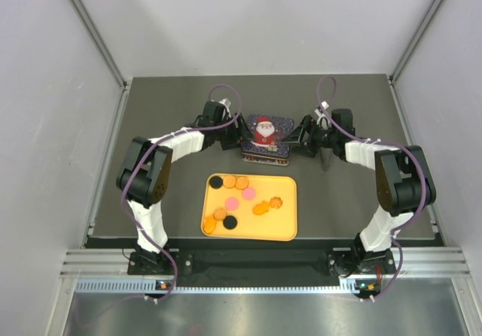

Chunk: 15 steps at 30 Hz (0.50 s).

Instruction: Pack the cookies

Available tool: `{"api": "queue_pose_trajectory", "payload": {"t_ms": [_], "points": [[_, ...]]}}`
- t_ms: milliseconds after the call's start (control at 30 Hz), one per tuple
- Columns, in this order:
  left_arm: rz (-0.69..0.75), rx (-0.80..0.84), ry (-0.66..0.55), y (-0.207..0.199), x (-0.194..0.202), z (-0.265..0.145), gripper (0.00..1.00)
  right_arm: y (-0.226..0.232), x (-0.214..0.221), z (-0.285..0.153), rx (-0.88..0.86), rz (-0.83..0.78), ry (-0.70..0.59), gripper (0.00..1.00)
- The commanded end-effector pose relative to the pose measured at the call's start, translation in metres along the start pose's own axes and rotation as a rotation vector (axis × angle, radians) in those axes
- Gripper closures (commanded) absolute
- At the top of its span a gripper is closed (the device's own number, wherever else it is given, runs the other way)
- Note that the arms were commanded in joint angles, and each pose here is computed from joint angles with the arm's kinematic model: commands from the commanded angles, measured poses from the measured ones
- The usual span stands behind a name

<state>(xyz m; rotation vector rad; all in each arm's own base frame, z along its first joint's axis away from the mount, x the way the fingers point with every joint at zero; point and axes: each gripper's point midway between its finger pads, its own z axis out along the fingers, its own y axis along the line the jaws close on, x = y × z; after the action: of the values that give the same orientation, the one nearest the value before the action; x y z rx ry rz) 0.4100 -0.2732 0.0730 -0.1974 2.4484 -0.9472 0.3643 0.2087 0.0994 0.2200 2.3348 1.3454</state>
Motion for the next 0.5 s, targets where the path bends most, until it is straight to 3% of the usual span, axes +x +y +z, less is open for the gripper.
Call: {"api": "queue_pose_trajectory", "payload": {"t_ms": [0,233,367,467], "points": [[0.040,-0.026,0.010,0.000,0.004,0.003,0.25,0.047,-0.015,-0.009,-0.189,-0.074,-0.024,0.23],[0.041,-0.027,0.017,0.001,0.006,0.005,0.25,0.053,-0.014,-0.006,-0.262,-0.039,-0.017,0.23],[0.048,-0.022,0.019,-0.002,0.007,0.006,0.25,0.034,-0.015,-0.001,-0.109,-0.118,-0.023,0.21],[0.047,-0.022,0.023,-0.002,0.008,0.007,0.25,0.057,-0.014,-0.003,-0.244,-0.116,-0.020,0.19]]}}
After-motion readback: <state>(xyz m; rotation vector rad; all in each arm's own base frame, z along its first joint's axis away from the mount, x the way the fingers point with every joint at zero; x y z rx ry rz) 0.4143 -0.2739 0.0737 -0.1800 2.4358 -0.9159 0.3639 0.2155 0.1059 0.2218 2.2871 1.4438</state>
